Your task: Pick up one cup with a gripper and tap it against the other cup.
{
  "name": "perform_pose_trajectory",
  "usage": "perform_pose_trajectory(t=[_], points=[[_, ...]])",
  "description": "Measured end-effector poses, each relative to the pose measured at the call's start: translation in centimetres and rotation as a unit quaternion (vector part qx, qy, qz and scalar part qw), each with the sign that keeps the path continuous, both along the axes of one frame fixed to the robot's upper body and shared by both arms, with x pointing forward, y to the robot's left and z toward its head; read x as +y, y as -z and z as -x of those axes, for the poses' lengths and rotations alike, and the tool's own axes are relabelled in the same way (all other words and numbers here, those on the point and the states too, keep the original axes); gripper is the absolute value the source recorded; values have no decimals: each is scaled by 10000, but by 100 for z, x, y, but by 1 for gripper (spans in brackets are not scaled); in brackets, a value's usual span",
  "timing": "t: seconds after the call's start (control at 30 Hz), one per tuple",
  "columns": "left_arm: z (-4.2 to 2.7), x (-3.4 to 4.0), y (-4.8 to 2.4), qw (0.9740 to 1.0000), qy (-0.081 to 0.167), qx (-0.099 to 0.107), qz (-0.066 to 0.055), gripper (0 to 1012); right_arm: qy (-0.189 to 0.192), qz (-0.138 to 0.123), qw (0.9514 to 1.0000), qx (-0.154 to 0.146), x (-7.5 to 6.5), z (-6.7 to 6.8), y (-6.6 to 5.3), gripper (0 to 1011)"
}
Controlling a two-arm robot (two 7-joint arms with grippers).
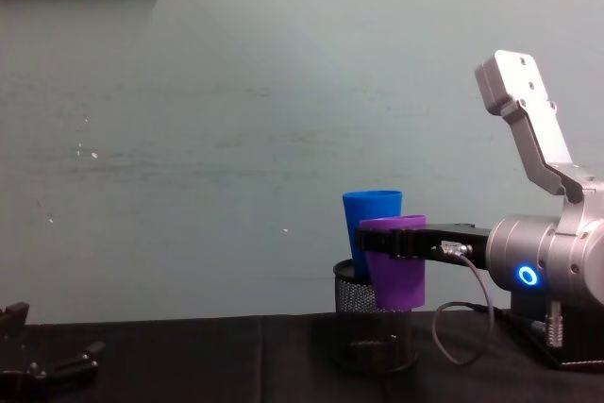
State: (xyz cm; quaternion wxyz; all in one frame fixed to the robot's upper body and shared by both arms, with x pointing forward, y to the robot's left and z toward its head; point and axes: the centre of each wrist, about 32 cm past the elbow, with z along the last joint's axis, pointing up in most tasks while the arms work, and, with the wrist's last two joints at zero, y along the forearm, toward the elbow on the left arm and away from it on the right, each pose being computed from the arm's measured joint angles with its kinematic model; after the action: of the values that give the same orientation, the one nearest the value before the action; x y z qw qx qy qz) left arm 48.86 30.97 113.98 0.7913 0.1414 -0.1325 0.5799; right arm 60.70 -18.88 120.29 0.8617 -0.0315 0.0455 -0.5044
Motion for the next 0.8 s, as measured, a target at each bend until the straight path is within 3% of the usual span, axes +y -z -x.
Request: perform_pose_trajectory(t=[0.8], points=[[0, 0, 0, 10000, 0, 0, 0, 1000, 0, 0, 10000, 0, 0, 0, 0, 731]])
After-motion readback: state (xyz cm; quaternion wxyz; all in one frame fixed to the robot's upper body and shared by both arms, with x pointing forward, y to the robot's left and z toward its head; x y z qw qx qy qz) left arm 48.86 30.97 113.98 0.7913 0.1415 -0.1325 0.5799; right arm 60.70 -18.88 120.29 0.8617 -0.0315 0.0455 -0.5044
